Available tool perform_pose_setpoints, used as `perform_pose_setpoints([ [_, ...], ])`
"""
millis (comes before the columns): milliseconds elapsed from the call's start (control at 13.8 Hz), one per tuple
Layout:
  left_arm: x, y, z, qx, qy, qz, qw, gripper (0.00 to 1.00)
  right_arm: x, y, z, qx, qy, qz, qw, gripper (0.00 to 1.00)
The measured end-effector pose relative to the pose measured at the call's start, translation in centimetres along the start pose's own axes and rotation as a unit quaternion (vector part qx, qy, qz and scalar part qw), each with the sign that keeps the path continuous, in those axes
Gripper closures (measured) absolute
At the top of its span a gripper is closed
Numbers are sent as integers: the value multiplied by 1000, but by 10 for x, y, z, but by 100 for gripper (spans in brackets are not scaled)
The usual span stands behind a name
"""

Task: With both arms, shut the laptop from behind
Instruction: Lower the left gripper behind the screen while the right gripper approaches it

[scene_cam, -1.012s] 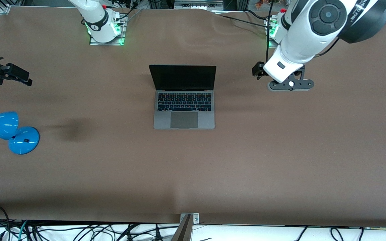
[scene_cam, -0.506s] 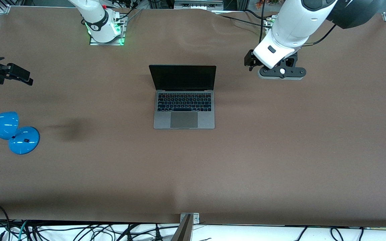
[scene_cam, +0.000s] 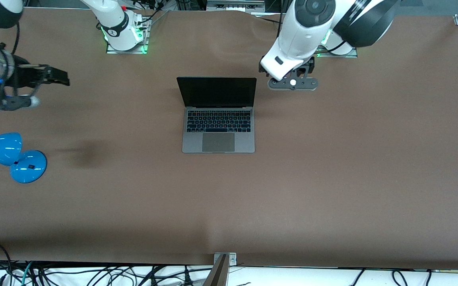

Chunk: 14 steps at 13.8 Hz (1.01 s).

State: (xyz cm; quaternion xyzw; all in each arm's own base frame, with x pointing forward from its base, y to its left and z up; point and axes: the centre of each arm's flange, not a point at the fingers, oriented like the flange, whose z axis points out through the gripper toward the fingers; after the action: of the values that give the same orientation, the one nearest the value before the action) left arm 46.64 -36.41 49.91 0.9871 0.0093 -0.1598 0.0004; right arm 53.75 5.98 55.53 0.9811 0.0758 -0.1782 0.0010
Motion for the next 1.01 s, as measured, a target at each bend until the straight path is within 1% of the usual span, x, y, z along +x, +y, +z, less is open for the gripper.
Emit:
perform_pose_setpoints([
  [145,14,6,26,-20,-50,-23,998,0,1,-56,14,-15,-21,-33,999,0],
  [217,20,10,39,-28,-77,-44,996,0,-1,-86,24,-22,-30,-36,999,0],
  [289,25,14,53,-31,-99,-59,993,0,-3,-112,34,-27,-39,-35,998,0],
  [361,26,18,66,-25,-120,-67,990,0,-5,-134,45,-29,-46,-38,998,0],
  [434,24,23,77,-17,-143,-69,987,0,-6,-153,57,-25,-47,-44,998,0],
  [578,17,30,93,-12,-192,-75,978,0,-6,-183,81,-16,-41,-40,998,0],
  [723,13,33,98,-13,-223,-87,971,0,-12,-221,106,-13,-37,-11,999,5],
  [867,10,35,98,-25,-245,-93,965,2,-26,-275,136,-21,-22,19,999,32],
  [940,9,36,100,-24,-252,-92,963,3,-33,-297,151,-27,-19,31,999,42],
  [1012,10,37,105,-21,-258,-91,962,11,-39,-312,162,-32,-20,39,999,53],
])
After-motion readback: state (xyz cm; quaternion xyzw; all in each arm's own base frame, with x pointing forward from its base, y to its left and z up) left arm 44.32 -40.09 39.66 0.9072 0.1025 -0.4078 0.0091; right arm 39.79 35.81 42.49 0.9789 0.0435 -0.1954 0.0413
